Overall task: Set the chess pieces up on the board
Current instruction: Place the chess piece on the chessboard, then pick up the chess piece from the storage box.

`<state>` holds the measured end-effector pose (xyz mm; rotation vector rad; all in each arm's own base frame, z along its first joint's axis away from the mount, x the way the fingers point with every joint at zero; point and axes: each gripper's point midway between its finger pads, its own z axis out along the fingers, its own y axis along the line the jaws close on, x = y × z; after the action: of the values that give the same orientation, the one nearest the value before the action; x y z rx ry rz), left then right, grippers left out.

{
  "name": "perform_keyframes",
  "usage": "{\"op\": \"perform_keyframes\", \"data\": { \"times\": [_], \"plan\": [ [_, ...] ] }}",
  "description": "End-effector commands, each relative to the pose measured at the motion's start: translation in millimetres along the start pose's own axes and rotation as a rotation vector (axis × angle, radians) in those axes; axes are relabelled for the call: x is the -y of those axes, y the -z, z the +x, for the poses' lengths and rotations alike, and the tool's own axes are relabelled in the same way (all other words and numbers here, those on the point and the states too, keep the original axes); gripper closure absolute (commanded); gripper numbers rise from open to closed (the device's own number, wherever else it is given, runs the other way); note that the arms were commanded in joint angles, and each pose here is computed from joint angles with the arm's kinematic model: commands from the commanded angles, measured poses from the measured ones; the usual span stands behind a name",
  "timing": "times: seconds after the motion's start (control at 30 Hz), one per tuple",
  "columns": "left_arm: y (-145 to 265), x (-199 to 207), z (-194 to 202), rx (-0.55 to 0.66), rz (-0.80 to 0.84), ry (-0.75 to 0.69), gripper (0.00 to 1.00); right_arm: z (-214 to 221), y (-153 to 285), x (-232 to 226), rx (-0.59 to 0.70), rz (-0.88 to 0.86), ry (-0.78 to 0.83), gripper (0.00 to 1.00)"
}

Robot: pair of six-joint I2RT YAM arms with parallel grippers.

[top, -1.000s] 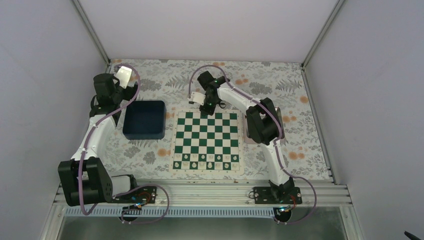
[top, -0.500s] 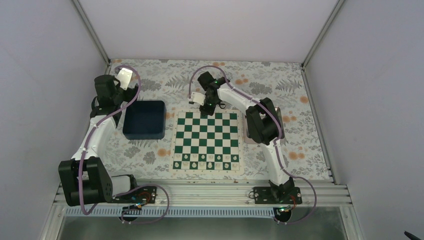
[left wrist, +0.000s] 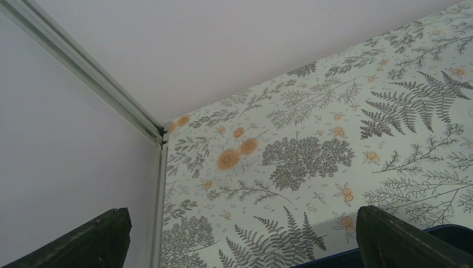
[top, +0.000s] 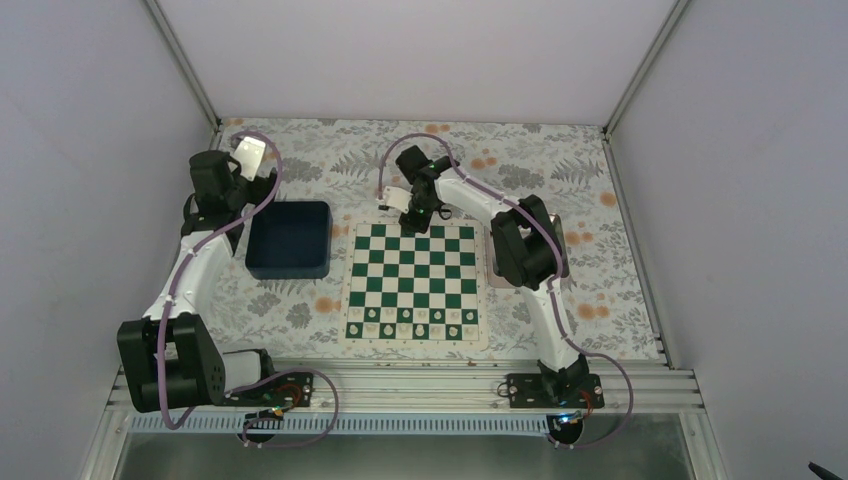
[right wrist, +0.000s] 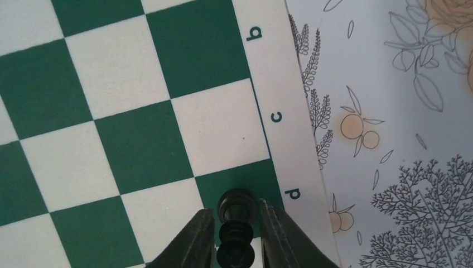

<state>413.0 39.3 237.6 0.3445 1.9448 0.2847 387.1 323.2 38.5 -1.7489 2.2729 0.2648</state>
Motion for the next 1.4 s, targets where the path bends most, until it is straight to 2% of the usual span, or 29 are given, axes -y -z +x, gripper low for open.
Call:
{"op": "perform_keyframes", "data": {
  "times": [0.0,0.13,0.33,0.47,0.73,0.9,1.13,1.37],
  "plan": [
    [0,-2,0,0.016,-0.011,0.01,0.0,9,-8,3,-0.015,-0.005,-0.024,0.72],
    [0,-3,-1,0.017,-0.017,0.002,0.0,-1,13,6,0.037,0.007,-0.025,0.6],
    [3,-3,-4,0.031,-0.017,0.005,0.0,11,62,20,0.076,0.062,-0.066,0.55],
    [3,-2,0,0.026,-0.02,-0.008,0.0,53,110,32,0.088,0.128,-0.126,0.53],
    [-1,6,5,0.032,0.015,-0.013,0.0,172,187,41,0.046,0.273,-0.288,0.55],
    [-6,8,6,0.026,0.023,-0.006,0.0,206,179,35,0.035,0.264,-0.327,0.59],
    [-3,5,6,0.024,0.006,-0.009,0.0,216,133,28,0.059,0.221,-0.214,0.63],
    [3,4,3,0.045,-0.004,-0.013,0.0,222,111,36,0.103,0.19,-0.129,0.65]
  ]
}}
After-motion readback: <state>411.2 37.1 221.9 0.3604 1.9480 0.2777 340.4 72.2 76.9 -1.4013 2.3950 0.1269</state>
